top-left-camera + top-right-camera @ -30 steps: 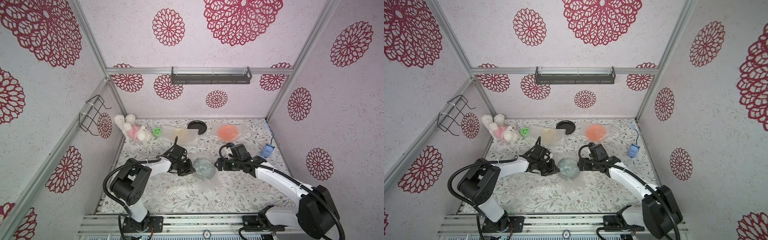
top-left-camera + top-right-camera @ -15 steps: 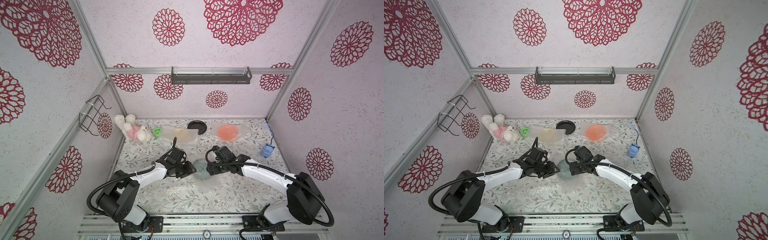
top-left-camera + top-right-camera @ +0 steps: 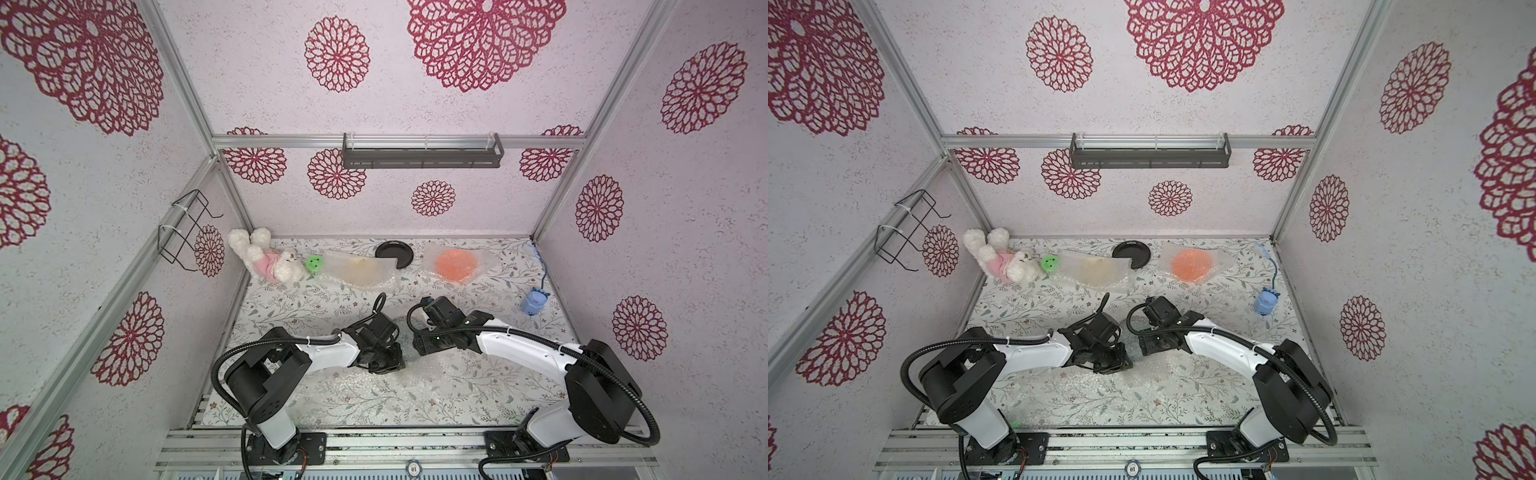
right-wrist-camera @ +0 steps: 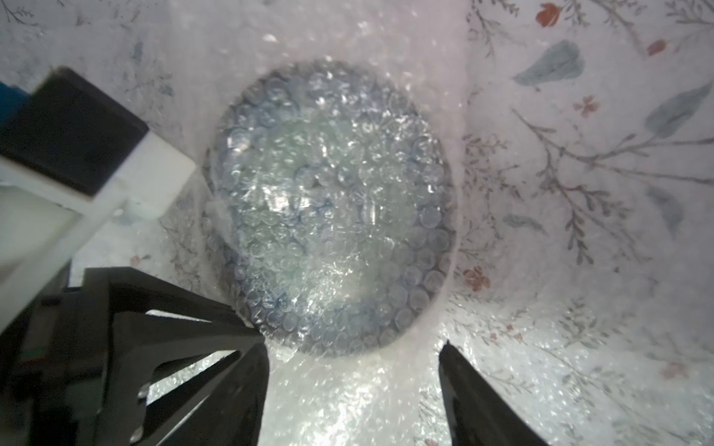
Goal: Unpack dinner plates from bubble wrap
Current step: Place the bubble wrap at the center of the board, then unwrap the bubble wrap.
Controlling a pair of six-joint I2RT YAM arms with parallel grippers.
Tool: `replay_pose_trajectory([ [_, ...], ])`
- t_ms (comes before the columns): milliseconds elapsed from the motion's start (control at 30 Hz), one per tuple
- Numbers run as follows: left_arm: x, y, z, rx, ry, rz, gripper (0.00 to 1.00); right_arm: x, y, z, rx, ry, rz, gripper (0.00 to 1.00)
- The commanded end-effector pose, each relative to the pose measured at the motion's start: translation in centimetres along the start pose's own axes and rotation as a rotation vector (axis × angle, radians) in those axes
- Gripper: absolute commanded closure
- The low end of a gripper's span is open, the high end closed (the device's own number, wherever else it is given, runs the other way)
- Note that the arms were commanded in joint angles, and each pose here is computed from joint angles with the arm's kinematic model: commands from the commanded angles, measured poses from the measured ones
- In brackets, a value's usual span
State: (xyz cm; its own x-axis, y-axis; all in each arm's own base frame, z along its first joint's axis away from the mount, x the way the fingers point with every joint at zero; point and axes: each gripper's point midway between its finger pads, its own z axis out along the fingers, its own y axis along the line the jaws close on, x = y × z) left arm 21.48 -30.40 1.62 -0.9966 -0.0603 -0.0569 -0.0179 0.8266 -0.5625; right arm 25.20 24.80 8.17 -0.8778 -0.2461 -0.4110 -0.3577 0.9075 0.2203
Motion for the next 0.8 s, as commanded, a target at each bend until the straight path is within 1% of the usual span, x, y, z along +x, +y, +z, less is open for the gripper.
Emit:
replay_pose_trajectory([
  [0, 0.1, 0.8, 0.7, -0.037, -0.011, -0.015, 0.80, -0.4, -1.3, -0.4, 0.000, -0.016, 0.056, 0.31],
  [167, 0.4, 1.5, 1.0, -0.056, -0.003, -0.027, 0.80, -0.9, -3.0, 0.2, -0.048, -0.021, 0.144, 0.32],
  [300, 0.4, 0.7, 0.2, -0.022, -0.014, -0.015, 0.78, -1.3, -3.9, 0.8, -0.121, -0.019, 0.204, 0.34],
  [367, 0.2, -0.3, -1.0, 0.008, -0.034, 0.007, 0.75, -1.7, -4.3, 0.9, -0.117, -0.024, 0.203, 0.35],
  [467, -0.3, -1.6, -3.0, 0.057, -0.066, 0.038, 0.66, -2.3, -4.1, 1.1, -0.146, -0.032, 0.206, 0.36],
  [667, -2.3, -4.8, -6.3, 0.134, -0.143, 0.085, 0.52, -2.0, -3.7, 2.6, -0.204, -0.016, 0.225, 0.44],
  [767, -3.6, -5.6, -6.5, 0.102, -0.166, 0.096, 0.52, -1.8, -3.4, 3.1, -0.255, -0.010, 0.236, 0.47],
])
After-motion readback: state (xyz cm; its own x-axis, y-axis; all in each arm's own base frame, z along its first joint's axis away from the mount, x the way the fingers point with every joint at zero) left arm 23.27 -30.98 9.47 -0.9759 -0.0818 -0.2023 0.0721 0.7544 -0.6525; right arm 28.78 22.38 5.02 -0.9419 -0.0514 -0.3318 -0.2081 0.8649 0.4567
